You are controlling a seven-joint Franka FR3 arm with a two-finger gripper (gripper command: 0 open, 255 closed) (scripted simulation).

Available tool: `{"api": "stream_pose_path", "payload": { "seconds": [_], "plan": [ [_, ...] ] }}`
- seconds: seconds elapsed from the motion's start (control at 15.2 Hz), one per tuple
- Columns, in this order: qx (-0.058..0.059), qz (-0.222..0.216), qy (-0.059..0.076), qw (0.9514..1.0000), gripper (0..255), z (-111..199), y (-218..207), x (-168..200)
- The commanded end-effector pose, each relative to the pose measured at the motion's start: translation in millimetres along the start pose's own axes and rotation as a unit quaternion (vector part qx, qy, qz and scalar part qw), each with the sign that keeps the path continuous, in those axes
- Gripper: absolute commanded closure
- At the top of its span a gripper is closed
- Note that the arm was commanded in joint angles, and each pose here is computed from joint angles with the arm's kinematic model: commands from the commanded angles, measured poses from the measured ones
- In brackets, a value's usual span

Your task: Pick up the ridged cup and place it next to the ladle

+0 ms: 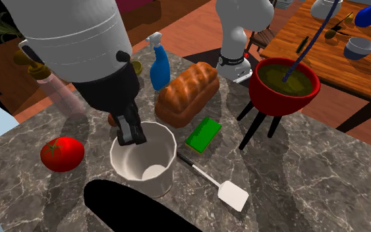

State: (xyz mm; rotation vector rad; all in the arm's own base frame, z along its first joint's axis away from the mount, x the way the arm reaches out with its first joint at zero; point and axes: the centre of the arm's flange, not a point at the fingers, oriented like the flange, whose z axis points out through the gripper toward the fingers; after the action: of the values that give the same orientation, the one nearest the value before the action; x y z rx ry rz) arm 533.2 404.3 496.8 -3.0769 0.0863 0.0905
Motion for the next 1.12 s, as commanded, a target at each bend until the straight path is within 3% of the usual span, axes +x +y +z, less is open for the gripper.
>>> {"api": "stream_pose_path", "payload": {
  "seconds": [0.0,1.06],
  "plan": [
    [0.000,0.000,0.000,1.0000,255,-11,-1,0],
    [0.000,0.000,0.000,1.0000,255,-96,-6,-6]
  ]
}}
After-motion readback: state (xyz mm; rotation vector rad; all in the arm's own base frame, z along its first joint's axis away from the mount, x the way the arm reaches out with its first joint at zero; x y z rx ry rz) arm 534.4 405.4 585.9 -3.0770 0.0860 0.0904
